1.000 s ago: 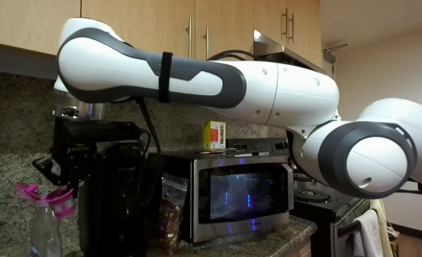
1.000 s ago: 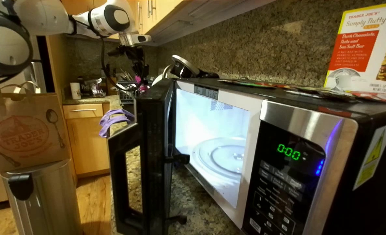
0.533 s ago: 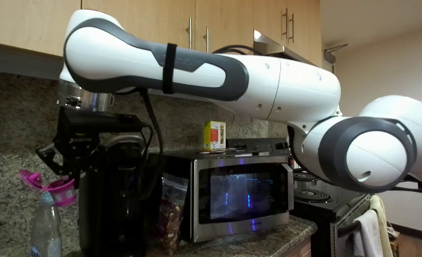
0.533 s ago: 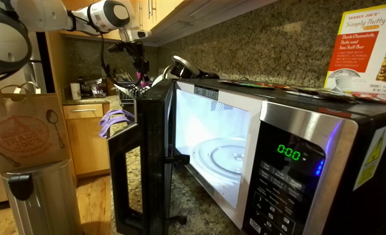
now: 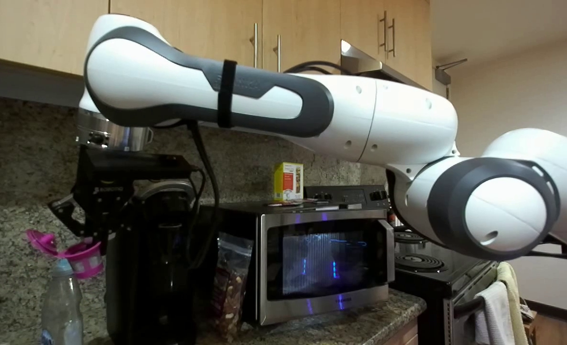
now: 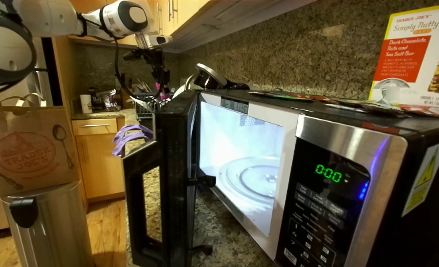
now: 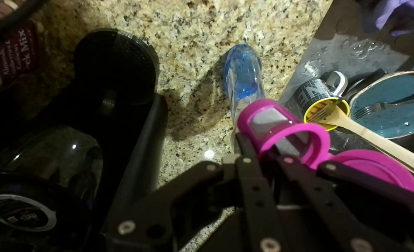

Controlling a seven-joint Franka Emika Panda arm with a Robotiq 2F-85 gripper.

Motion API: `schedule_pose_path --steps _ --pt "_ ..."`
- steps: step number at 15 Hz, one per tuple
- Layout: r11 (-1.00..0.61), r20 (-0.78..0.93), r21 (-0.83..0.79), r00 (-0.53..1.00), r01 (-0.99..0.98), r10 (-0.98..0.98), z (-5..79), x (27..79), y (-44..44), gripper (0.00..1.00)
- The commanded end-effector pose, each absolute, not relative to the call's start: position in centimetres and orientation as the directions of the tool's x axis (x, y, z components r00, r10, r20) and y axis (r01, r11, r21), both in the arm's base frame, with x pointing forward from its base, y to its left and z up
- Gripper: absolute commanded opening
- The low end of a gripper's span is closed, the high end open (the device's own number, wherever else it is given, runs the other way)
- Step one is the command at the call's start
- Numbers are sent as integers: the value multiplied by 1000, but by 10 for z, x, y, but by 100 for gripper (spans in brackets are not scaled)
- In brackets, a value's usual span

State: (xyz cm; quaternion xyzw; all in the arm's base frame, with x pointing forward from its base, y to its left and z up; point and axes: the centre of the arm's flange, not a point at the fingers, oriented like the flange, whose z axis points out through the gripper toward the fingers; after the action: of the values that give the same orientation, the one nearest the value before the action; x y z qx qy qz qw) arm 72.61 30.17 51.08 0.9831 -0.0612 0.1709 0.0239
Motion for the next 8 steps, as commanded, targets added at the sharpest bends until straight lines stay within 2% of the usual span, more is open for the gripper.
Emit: schedule_pose_path --steps 1,8 --pt "-984 325 3 931 -180 -169 481 663 273 2" --pt "-947 273 -79 907 -312 -321 461 664 282 2"
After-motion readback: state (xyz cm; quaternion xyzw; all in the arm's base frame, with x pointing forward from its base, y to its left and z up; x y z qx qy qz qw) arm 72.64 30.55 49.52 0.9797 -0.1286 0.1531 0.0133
